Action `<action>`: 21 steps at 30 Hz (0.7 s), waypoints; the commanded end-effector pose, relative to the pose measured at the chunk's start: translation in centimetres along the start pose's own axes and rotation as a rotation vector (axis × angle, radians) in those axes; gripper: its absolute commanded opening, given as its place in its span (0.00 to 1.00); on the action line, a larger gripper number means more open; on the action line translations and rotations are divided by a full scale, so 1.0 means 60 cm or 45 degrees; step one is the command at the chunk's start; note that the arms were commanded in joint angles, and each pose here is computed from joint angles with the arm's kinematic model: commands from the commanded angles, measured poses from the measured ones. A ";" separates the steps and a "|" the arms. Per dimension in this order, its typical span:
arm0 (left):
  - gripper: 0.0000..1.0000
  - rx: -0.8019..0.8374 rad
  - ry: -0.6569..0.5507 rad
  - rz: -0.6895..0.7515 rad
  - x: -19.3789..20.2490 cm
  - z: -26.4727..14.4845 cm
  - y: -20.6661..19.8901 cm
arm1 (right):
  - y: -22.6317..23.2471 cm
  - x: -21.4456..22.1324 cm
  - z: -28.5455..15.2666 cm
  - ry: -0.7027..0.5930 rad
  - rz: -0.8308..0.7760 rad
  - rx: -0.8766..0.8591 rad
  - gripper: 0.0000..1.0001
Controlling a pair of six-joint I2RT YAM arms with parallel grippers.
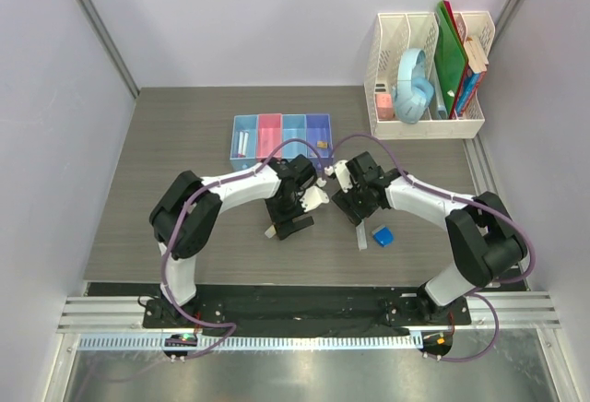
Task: Sort the stationery into containers
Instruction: Pick up the stationery from the center of the board.
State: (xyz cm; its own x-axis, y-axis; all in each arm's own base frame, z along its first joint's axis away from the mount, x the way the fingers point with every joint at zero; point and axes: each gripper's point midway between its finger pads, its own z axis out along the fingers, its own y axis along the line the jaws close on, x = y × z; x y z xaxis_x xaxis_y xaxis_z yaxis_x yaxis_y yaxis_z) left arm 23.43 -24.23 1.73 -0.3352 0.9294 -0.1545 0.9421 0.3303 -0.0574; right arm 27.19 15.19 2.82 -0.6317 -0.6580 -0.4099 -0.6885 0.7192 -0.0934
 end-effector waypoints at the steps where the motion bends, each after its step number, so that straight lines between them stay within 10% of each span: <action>1: 0.75 0.096 0.038 -0.018 0.001 0.041 -0.016 | 0.025 -0.003 -0.014 -0.014 -0.129 -0.045 0.64; 7: 0.64 0.100 0.047 -0.011 0.004 0.047 -0.018 | 0.033 0.013 -0.011 0.018 -0.142 -0.067 0.60; 17: 0.05 0.125 0.065 -0.010 0.011 0.046 -0.025 | 0.038 0.032 0.006 0.081 -0.142 -0.091 0.46; 21: 0.00 0.122 0.047 0.000 0.009 0.032 -0.026 | 0.038 0.033 0.008 0.085 -0.140 -0.090 0.45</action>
State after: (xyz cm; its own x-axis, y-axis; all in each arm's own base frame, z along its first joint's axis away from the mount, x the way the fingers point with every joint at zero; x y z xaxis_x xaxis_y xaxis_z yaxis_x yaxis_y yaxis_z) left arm 23.34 -23.57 1.49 -0.3131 0.9437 -0.1064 0.9494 0.3084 -0.0588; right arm 26.43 14.63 2.14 -0.6500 -0.6590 -0.3784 -0.6800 0.7267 -0.0975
